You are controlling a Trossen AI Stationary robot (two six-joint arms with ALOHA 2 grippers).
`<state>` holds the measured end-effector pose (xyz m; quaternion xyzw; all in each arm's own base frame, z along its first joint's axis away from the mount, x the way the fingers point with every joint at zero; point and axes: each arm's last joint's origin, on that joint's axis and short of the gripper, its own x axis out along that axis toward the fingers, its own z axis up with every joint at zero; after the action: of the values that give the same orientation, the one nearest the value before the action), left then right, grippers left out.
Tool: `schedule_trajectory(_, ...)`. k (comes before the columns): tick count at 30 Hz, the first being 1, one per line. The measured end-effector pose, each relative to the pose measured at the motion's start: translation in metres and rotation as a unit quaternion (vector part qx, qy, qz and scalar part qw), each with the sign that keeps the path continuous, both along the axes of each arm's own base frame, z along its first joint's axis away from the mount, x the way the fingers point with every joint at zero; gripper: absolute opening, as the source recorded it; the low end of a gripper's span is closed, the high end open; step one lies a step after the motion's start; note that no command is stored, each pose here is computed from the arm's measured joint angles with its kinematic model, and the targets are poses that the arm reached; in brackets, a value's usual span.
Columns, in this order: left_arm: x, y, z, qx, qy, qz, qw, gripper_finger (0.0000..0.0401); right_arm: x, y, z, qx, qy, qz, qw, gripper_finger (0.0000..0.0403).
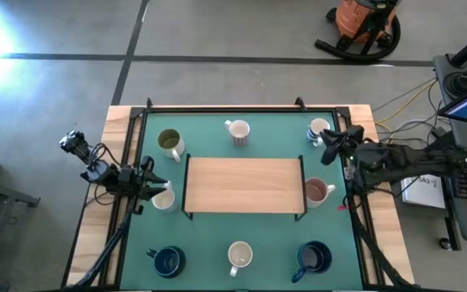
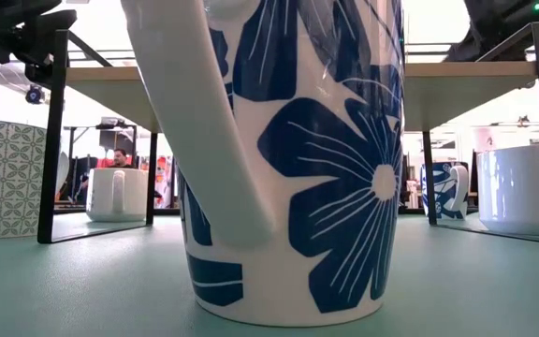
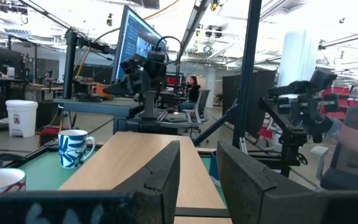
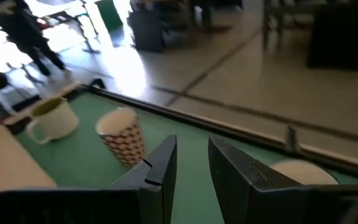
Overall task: Place coffee mugs
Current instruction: Put the top blue patterned mug on the shelf
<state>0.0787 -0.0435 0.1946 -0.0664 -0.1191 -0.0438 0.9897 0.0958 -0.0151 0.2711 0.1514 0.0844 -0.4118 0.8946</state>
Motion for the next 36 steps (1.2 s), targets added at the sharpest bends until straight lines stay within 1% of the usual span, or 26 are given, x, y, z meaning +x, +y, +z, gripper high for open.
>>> schedule_trajectory(4, 0.0, 0.0, 0.0, 0.0, 0.0, 0.0, 1.0, 0.0089, 0.002, -0.004, 0.007, 0.04, 0.03, -0.02, 0.999, 0.0082)
schedule_trajectory(8, 0.0, 0.0, 0.0, 0.0, 0.0, 0.0, 1.0, 0.0089, 0.013, -0.008, 0.008, 0.071, 0.069, -0.022, 0.995, 0.0082)
schedule_trajectory(12, 0.0, 0.0, 0.0, 0.0, 0.0, 0.0, 1.0, 0.0089, 0.026, -0.014, 0.003, 0.1, 0.12, -0.028, 0.987, 0.0082)
schedule_trajectory(16, 0.0, 0.0, 0.0, 0.0, 0.0, 0.0, 1.0, 0.0089, 0.032, -0.024, -0.005, 0.138, 0.158, -0.025, 0.977, 0.0082)
schedule_trajectory(19, 0.0, 0.0, 0.0, 0.0, 0.0, 0.0, 1.0, 0.0089, 0.036, -0.032, -0.01, 0.157, 0.183, -0.024, 0.97, 0.0082)
schedule_trajectory(23, 0.0, 0.0, 0.0, 0.0, 0.0, 0.0, 1.0, 0.0089, 0.038, -0.045, -0.015, 0.165, 0.206, -0.053, 0.963, 0.008)
schedule_trajectory(28, 0.0, 0.0, 0.0, 0.0, 0.0, 0.0, 1.0, 0.0089, 0.04, -0.058, -0.022, 0.192, 0.23, -0.055, 0.952, 0.0058)
schedule_trajectory(30, 0.0, 0.0, 0.0, 0.0, 0.0, 0.0, 1.0, 0.0089, 0.041, -0.062, -0.024, 0.202, 0.236, -0.06, 0.948, 0.0056)
schedule_trajectory(33, 0.0, 0.0, 0.0, 0.0, 0.0, 0.0, 1.0, 0.0089, 0.042, -0.067, -0.028, 0.215, 0.249, -0.054, 0.943, 0.0066)
schedule_trajectory(36, 0.0, 0.0, 0.0, 0.0, 0.0, 0.0, 1.0, 0.0089, 0.044, -0.072, -0.032, 0.226, 0.259, -0.041, 0.938, 0.0089)
